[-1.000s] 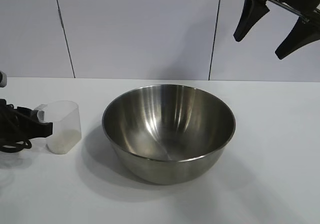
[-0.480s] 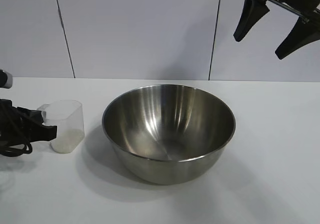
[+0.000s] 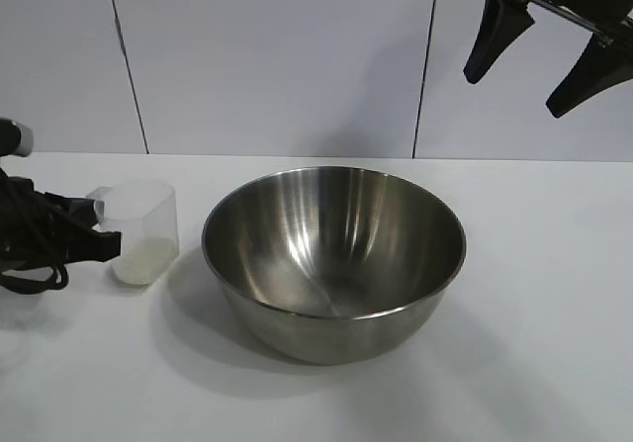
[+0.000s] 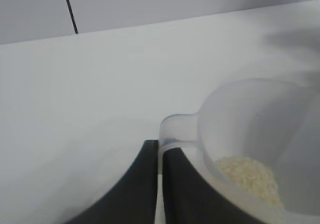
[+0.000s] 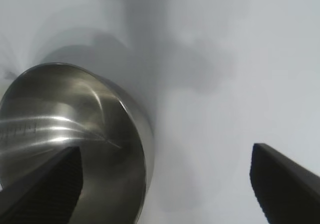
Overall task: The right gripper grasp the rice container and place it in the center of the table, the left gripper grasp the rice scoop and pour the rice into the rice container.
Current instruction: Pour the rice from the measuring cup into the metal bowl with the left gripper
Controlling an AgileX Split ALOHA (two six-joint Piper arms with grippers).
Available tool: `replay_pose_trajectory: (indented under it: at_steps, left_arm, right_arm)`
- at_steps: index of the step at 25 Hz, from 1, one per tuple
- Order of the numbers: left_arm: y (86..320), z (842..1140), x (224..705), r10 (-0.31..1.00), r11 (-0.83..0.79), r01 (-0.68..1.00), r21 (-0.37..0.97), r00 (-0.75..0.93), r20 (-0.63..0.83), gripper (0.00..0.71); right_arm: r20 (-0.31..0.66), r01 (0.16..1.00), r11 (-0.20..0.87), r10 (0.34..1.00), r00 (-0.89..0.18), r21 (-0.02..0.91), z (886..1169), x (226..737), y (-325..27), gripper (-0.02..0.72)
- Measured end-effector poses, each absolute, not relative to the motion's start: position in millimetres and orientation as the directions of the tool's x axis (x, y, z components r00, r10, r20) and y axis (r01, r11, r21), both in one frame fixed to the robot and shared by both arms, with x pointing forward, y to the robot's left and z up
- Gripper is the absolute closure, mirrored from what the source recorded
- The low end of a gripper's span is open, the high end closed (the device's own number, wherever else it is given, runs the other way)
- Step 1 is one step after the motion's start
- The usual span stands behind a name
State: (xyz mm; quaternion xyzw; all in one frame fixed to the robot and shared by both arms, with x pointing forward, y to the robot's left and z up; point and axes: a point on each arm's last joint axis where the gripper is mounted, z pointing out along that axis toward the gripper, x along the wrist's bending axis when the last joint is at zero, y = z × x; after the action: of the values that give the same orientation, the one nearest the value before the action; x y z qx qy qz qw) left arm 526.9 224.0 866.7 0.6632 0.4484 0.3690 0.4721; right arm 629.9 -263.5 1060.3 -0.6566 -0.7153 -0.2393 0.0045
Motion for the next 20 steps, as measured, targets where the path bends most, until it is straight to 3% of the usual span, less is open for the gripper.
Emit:
replay_pose_trajectory:
  at_steps: [12,20]
  left_arm:
    - [218,891,527,0.917,-0.163,0.153,0.975,0.387,0.093,0.698]
    - [207,932,544,0.867,-0.258,0.042,0.965,0.451,0.212,0.698]
  right_arm:
    - [0.319,0.941,0.023,0.938,-0.138,0.338,1060,630,-264,0.073]
    - [0.319,0.941,0.023,0.938,-0.138,0.338,1060,630,-264,0.073]
